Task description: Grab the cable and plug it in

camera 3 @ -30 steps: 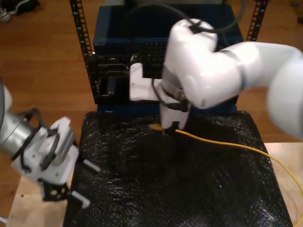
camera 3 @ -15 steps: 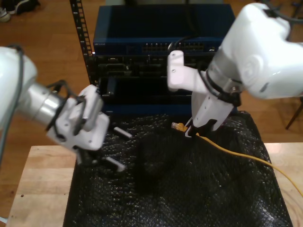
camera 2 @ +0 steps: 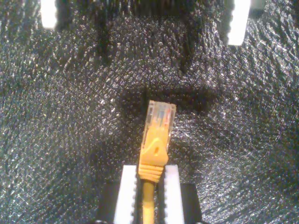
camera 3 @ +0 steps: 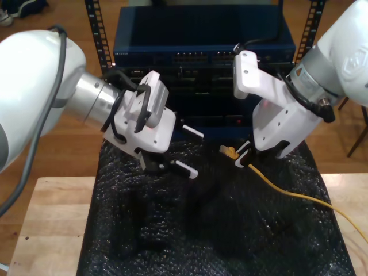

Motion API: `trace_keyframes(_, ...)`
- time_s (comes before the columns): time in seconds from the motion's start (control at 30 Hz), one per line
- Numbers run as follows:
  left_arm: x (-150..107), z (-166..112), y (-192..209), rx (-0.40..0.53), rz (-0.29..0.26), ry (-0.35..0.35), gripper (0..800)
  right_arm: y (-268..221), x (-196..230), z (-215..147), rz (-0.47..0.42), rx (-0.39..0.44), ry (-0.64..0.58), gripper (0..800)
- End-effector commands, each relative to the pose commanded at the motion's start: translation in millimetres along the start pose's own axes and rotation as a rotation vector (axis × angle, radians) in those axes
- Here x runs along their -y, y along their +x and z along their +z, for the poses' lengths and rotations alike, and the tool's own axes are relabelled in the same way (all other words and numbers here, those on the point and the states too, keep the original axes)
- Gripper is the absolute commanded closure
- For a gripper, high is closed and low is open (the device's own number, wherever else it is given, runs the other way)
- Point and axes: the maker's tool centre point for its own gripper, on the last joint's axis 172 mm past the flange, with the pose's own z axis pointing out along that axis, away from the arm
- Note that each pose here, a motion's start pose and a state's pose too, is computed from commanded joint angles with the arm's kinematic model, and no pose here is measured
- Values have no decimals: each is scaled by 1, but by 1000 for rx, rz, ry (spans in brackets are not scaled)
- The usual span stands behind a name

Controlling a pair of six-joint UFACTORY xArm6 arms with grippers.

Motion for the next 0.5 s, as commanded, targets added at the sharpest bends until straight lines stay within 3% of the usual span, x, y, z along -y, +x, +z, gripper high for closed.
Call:
trace_keyframes(0.17,1,0,3,-10,-6,5,9,6,-1,-3,-9,-6,-8,794)
trace_keyframes(0.5,-1,1,2,-14,-20,-1,139,16,-5,-4,-22,-12,-17,794)
